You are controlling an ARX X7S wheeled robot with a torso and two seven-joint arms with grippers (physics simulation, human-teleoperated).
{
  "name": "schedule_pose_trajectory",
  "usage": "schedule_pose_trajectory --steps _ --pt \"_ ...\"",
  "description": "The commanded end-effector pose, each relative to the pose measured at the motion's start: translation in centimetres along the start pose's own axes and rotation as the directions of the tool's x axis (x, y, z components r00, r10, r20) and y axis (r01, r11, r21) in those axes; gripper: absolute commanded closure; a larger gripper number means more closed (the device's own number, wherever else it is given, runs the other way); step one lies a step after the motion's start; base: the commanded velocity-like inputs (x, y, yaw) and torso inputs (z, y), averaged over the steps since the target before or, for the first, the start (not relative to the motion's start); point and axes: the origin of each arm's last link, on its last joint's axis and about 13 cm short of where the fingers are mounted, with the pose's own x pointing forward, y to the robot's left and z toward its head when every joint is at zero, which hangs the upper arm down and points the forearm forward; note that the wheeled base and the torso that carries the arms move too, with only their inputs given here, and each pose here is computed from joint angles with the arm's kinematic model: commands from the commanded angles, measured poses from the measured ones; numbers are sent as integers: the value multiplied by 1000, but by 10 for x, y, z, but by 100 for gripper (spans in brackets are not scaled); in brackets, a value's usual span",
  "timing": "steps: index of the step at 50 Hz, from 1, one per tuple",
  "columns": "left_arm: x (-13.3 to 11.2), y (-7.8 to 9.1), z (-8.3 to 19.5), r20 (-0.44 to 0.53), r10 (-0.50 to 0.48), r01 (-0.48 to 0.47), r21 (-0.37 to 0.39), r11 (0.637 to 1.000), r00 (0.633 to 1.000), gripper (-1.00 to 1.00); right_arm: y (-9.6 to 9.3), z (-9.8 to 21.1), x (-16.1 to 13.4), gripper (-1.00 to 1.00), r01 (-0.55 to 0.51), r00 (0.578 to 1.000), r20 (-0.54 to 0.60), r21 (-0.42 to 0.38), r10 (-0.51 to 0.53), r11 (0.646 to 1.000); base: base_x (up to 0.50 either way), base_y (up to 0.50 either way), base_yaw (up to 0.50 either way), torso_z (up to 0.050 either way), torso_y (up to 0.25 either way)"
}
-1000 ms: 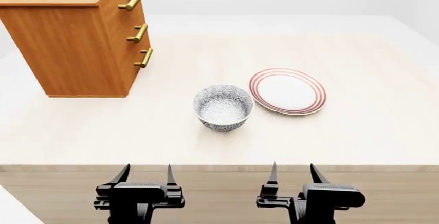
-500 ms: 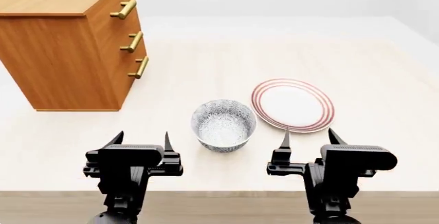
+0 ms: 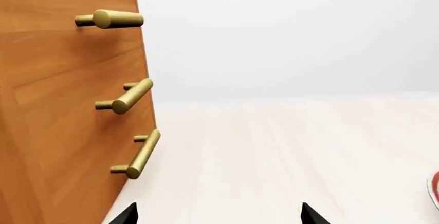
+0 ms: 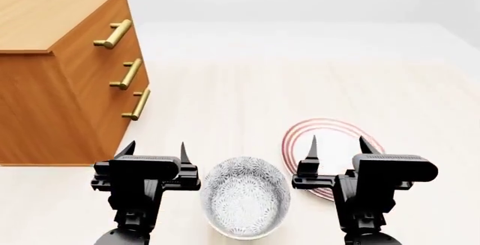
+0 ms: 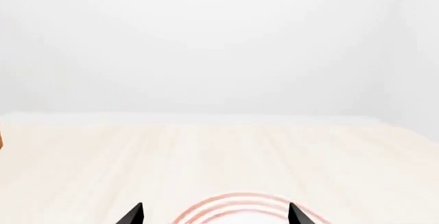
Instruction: Open the bottom drawer of the cabinet.
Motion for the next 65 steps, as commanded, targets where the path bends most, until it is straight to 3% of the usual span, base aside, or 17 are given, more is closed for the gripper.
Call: schedule_pose_trajectory --steps 1,14,29,31,35,37,39,42,43,50,57,58,61,65 --pt "0 0 -2 -3 3 -3 6 1000 1000 -100 0 -2 0 -100 -1 1000 -6 6 1 1000 500 0 0 0 0" --pt "0 1 -3 2 10 -10 13 1000 1000 -100 0 -4 -1 -100 -7 1000 -9 17 8 1000 500 0 0 0 1" --pt "4 1 3 -29 36 -37 -8 999 999 -100 -1 -2 2 -100 0 1000 0 11 0 1000 0 0 0 0 0" --pt "7 1 7 -63 88 -86 22 996 994 -100 -1 -1 1 -100 2 1000 3 7 -2 1000 0 0 0 0 0" --pt "11 4 19 -97 7 -5 16 1000 995 -100 -1 -1 1 -100 8 1000 3 8 -8 1000 0 0 0 0 0" --pt "16 7 26 -46 54 -49 109 993 997 -100 -2 -1 1 -100 9 1000 3 8 -9 1000 0 0 0 0 0" --pt "23 10 32 39 113 -119 219 968 993 -100 -2 -2 0 -100 10 1000 3 8 -10 1000 0 0 0 0 0" --pt "30 12 30 55 124 -135 339 931 991 -100 -1 -2 0 -100 10 1000 3 11 -10 1000 0 0 0 0 0" --pt "35 14 25 46 208 -205 467 860 977 -100 -1 -3 0 -100 10 1000 1 12 -10 1000 0 0 0 0 0" --pt "48 15 15 -64 127 -76 516 853 990 -100 -1 -4 0 -100 6 1000 -3 12 -6 1000 0 0 0 0 0" --pt "66 15 17 75 138 -150 710 688 988 -100 0 -5 0 -100 6 1000 -5 13 -6 1000 0 0 0 0 0" --pt "70 15 18 23 165 -127 741 659 986 -100 0 -5 1 -100 6 1000 -4 13 -6 1000 0 0 0 0 0" --pt "77 14 21 14 190 -132 766 630 982 -100 0 -5 1 -100 5 1000 -3 13 -4 1000 0 0 0 0 0" --pt "90 13 20 -65 138 -37 775 631 988 -100 0 -5 1 -100 6 1000 -4 13 -6 1000 0 0 0 0 0"
